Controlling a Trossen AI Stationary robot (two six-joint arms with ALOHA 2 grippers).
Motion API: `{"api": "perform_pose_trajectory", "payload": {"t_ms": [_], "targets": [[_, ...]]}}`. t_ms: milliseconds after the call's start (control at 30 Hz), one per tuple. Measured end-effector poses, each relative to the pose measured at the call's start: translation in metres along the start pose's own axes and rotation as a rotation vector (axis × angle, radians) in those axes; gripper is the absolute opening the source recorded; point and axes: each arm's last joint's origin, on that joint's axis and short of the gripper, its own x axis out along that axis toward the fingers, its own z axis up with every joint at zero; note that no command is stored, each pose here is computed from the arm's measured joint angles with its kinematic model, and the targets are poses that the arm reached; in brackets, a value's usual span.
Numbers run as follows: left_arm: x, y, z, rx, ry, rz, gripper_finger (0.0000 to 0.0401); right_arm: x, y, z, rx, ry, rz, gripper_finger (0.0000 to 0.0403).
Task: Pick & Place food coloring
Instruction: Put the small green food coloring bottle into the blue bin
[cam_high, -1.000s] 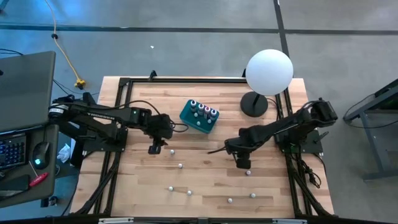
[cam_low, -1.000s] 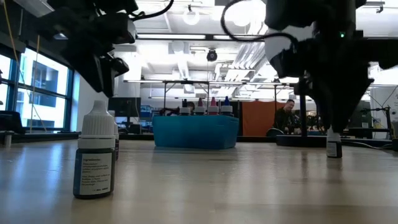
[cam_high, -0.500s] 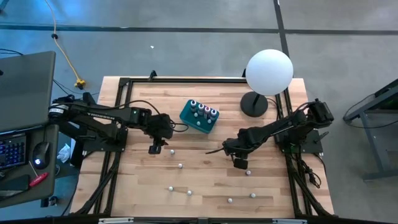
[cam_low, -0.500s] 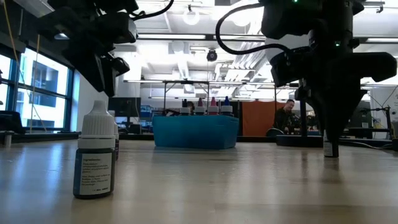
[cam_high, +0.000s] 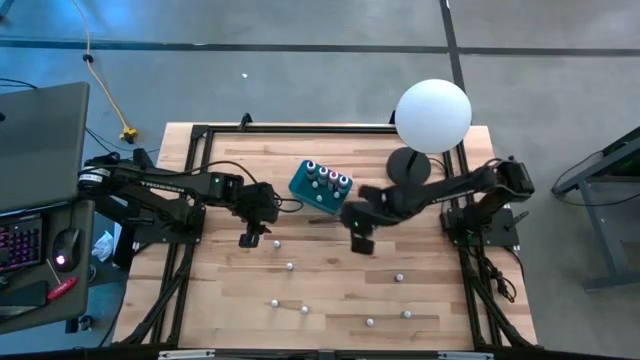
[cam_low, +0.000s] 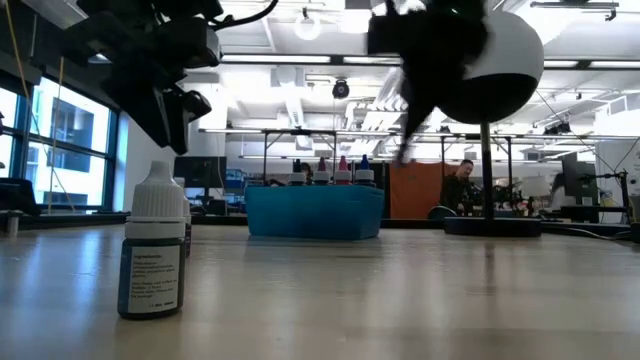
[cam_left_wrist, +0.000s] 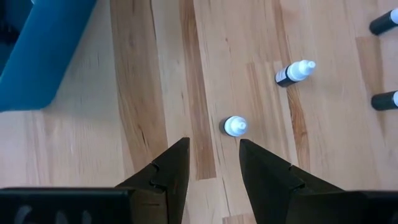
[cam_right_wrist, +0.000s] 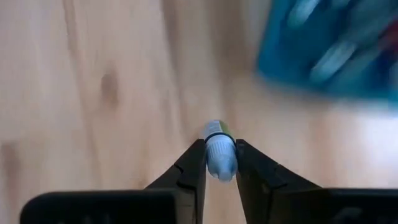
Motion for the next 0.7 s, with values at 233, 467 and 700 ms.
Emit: {"api": "perform_pose_trajectory", "payload": {"t_ms": [233,467,700], "targets": [[0.000,0.000,0.001,0.002,-0.009,0.000,0.0137,-0.008,-0.040,0.048,-0.060,-0.097,-0.111,0.0066],[0.000,0.000,0.001,0.002,-0.007,0.000,0.0137,0.042,-0.053,0.068,-0.116,0.081,-0.048,0.0060],[0.000,0.000,0.000,0.002,-0.004,-0.001,0.0137,0.074,-0.060,0.073,-0.141,0.267,-0.070,0.0068]]}}
